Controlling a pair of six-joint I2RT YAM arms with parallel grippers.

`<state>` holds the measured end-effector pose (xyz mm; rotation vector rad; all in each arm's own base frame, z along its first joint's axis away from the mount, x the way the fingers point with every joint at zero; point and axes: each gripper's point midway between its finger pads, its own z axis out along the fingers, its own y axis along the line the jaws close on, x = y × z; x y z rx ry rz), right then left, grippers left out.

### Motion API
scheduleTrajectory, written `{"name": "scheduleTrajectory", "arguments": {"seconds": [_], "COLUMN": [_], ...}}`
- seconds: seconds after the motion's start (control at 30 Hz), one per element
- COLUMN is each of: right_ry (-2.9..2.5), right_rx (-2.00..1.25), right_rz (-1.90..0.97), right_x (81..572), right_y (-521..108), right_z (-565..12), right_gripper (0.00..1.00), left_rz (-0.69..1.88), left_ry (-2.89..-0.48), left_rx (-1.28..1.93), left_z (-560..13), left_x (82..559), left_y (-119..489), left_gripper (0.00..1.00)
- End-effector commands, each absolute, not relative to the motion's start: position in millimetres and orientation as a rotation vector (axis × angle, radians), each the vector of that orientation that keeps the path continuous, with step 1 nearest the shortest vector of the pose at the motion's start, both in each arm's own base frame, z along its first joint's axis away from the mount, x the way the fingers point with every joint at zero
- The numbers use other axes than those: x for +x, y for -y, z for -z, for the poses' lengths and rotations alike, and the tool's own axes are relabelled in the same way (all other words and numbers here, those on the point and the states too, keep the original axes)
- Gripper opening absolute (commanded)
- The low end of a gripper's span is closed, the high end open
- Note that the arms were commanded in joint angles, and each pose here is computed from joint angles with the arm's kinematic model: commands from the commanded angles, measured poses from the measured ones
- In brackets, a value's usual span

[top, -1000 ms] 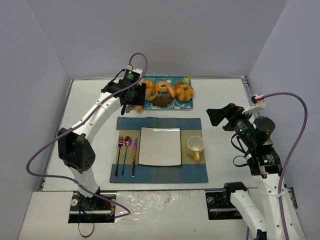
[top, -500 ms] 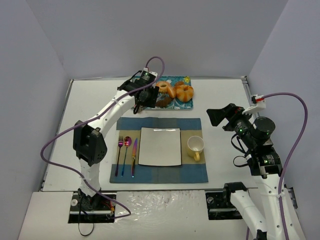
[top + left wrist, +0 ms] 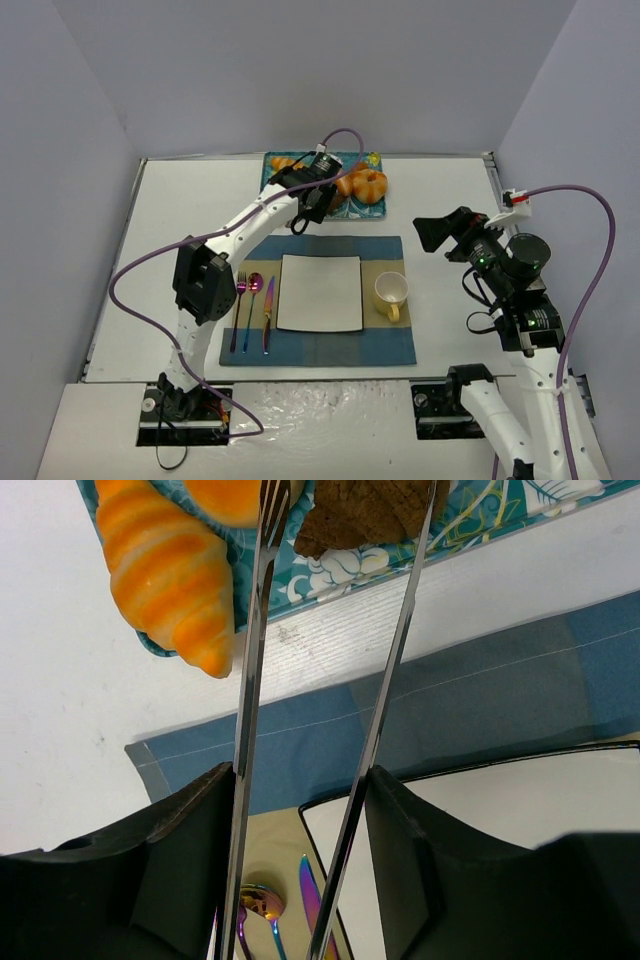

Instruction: Place the bread

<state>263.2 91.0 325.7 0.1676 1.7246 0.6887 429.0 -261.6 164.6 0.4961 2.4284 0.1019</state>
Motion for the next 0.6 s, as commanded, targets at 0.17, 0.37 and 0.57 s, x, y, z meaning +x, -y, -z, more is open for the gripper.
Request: {"name": "scheduleTrajectory", "arguments": {"seconds": [0.17, 0.37, 0.57], "right_ry": [-1.622, -1.620, -1.617], "right_rx": [0.127, 0.129, 0.129], "right_rz": [-0.712, -0.713, -0.713], "right_x": [265, 264, 263], "right_y": [-94, -94, -94], "right_z": [-354, -354, -355], "right_gripper": [1.00, 1.00, 1.00], "left_rz": [-0.149, -0.121, -0.089], "left_ry": [-2.298, -2.292, -2.293], "left_rx": [0.495, 0.524, 0.562], "left_z": [-216, -218, -216], "left_x": [440, 441, 442], "left_y": [260, 266, 273], "left_gripper": [0.48, 0.49, 0.49]}}
